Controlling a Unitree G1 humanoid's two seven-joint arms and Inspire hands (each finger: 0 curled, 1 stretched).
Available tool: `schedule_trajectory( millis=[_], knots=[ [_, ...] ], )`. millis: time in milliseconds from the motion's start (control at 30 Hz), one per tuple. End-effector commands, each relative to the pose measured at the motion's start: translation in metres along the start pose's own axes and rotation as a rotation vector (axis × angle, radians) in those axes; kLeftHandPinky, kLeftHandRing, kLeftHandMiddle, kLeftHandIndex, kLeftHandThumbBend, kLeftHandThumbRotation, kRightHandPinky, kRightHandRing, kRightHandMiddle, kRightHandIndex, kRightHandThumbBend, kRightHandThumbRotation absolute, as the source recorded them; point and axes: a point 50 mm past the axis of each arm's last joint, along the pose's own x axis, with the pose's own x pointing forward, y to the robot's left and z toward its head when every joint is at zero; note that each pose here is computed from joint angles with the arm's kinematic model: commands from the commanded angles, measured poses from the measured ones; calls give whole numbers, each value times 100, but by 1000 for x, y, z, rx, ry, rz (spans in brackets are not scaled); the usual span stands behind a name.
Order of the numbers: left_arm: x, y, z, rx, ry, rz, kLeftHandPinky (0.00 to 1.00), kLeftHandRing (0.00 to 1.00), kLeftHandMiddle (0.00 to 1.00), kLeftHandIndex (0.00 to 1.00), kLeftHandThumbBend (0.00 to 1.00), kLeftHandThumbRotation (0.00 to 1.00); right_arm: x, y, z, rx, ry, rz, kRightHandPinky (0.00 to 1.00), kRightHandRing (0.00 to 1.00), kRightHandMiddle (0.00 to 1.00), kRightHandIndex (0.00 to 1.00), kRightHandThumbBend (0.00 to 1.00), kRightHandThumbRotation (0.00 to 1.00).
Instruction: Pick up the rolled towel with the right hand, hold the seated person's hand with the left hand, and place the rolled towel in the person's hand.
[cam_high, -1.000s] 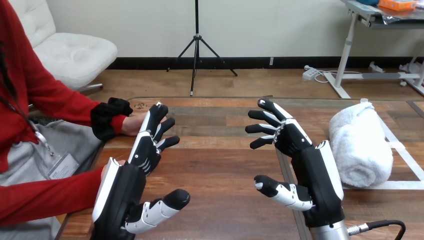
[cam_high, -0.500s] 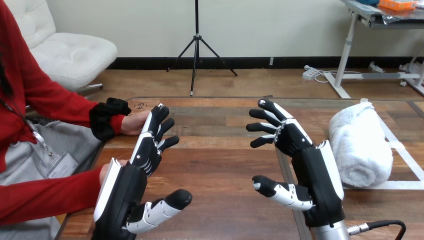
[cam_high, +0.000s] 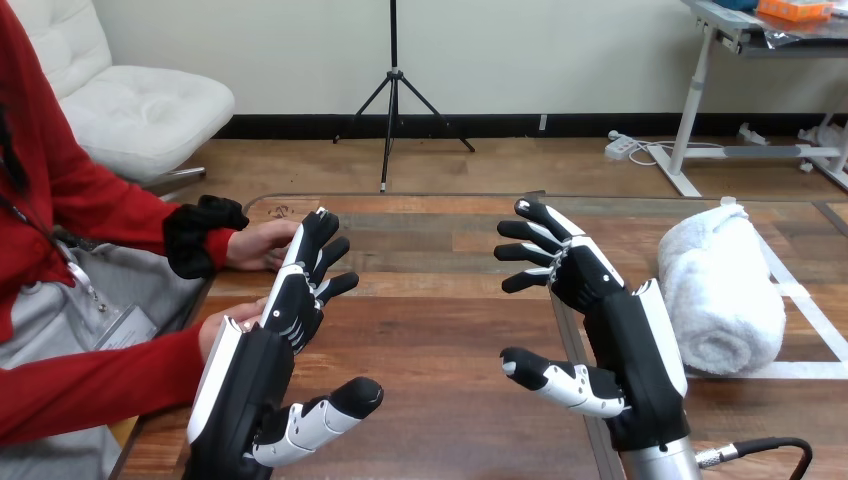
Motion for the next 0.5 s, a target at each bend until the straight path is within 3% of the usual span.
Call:
schedule_trajectory(
  millis=[0, 467],
  knots=[
    [17, 1, 8, 5, -77, -8, 86, 95, 99, 100, 100, 74, 19, -7, 11, -22, -94, -20, 60, 75, 82, 85, 99, 62],
    [17, 1, 8, -1, -76, -11, 86, 95, 100, 100, 100, 73, 20, -7, 12, -22, -81, -15, 61, 75, 81, 84, 99, 61]
  ],
)
